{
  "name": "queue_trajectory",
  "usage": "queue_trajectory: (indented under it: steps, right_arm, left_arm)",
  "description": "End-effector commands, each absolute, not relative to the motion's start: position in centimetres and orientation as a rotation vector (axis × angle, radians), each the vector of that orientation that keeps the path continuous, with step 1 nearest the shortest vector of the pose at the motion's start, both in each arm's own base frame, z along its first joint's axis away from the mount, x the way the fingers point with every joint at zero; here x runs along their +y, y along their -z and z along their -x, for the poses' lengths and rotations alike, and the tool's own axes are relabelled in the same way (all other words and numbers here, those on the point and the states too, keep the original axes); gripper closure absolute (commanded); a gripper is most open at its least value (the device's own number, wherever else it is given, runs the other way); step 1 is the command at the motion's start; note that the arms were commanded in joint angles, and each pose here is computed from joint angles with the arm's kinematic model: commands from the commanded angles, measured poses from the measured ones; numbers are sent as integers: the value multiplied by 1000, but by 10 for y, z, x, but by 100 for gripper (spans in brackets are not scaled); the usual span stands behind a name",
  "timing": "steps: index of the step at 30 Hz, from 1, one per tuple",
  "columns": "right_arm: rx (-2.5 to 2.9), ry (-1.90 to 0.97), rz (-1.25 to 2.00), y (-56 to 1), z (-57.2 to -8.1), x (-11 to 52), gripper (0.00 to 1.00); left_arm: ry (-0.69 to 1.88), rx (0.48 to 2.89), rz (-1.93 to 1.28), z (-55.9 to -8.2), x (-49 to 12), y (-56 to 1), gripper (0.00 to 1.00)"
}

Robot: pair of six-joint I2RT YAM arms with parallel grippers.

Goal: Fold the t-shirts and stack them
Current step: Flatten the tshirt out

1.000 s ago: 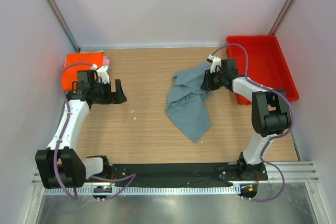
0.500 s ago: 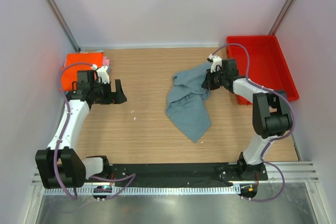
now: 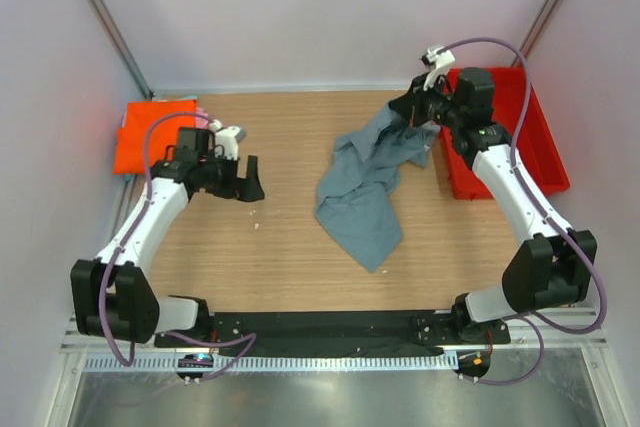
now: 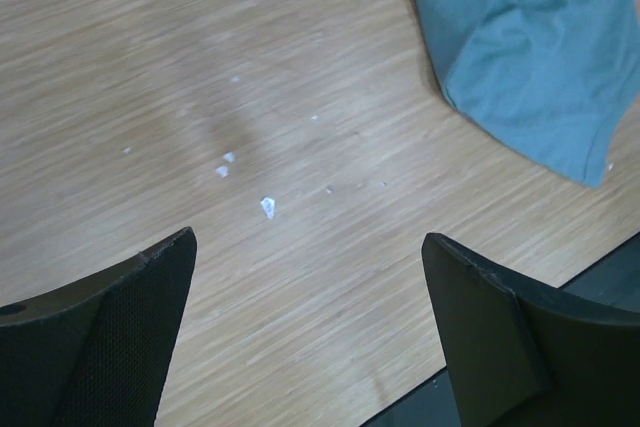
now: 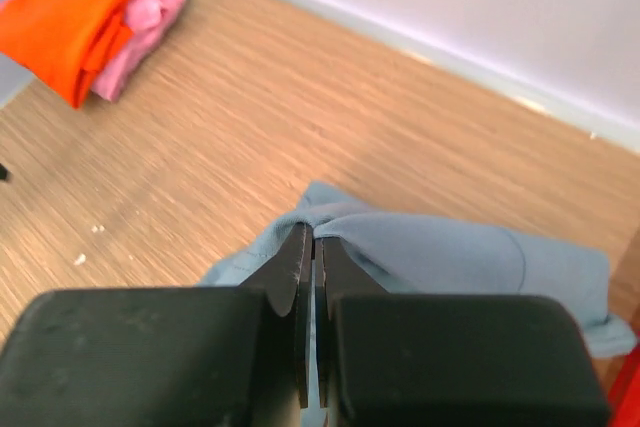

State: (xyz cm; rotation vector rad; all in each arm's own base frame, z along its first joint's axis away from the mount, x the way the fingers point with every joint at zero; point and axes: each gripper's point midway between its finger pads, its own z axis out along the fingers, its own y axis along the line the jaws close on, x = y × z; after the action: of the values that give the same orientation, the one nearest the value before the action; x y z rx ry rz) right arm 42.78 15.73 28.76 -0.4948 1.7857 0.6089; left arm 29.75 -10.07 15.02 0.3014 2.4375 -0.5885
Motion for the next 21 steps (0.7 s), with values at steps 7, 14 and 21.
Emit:
queue_trajectory:
  steps: [7, 14, 21]
  right_arm:
    - [1620, -592, 497, -383, -421, 156, 99]
    - [1548, -604, 493, -427, -399, 156, 99]
    - [1540, -585, 486, -436, -382, 150, 99]
  left_arm:
    - [647, 2450, -884, -290, -223, -128, 3]
    - [794, 2569, -862, -323, -262, -81, 12]
    - [841, 2632, -834, -353, -288, -45, 16]
